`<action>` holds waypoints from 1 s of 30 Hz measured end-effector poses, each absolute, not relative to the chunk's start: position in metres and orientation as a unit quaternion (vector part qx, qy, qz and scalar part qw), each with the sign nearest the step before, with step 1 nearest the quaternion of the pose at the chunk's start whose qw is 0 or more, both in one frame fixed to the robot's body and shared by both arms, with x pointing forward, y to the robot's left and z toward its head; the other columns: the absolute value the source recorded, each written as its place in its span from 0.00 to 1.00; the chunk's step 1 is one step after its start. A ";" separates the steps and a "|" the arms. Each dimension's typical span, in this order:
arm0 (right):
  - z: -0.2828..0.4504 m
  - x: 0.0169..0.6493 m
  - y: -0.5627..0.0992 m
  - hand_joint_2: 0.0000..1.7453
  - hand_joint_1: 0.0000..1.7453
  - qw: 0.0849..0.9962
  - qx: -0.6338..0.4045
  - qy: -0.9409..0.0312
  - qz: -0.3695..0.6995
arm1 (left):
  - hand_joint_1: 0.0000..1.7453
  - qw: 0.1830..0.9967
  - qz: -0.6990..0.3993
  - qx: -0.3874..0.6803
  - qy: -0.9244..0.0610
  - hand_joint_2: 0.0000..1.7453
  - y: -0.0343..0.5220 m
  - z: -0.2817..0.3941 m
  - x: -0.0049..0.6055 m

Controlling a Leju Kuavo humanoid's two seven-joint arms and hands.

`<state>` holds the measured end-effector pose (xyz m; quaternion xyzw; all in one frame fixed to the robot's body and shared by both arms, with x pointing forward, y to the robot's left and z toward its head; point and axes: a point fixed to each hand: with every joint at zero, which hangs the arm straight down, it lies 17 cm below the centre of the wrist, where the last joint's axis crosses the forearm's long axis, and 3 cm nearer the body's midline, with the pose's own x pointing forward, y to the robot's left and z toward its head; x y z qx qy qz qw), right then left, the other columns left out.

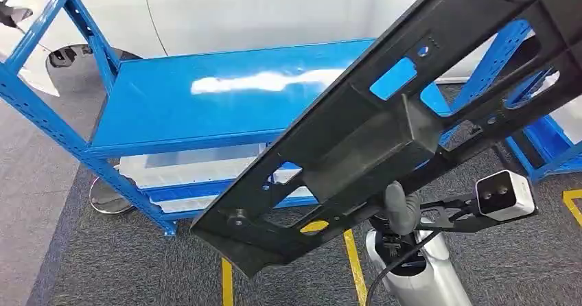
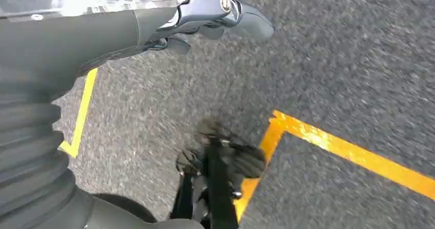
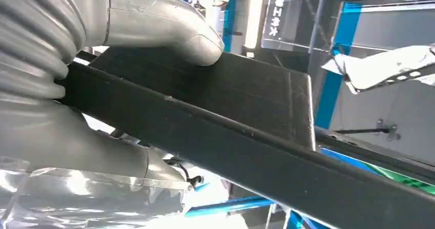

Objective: Take the parts from the cabinet and place them on the table.

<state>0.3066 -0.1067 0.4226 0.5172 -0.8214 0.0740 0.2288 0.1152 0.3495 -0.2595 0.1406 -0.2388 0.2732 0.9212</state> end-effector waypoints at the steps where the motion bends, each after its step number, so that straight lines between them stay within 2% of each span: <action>1: 0.422 0.307 -0.106 1.00 1.00 0.230 0.517 -0.821 0.075 | 0.00 0.921 0.273 0.141 -0.239 1.00 0.350 -0.260 0.115; 12: 0.429 0.287 -0.107 1.00 1.00 0.173 0.521 -0.831 0.090 | 0.00 0.924 0.258 0.141 -0.243 1.00 0.349 -0.259 0.118; 25: 0.432 0.286 -0.109 1.00 1.00 0.166 0.516 -0.836 0.084 | 0.00 0.929 0.263 0.140 -0.218 1.00 0.347 -0.263 0.110; 30: 0.430 0.290 -0.107 1.00 1.00 0.171 0.484 -0.854 0.084 | 0.00 0.933 0.266 0.148 -0.194 1.00 0.351 -0.267 0.099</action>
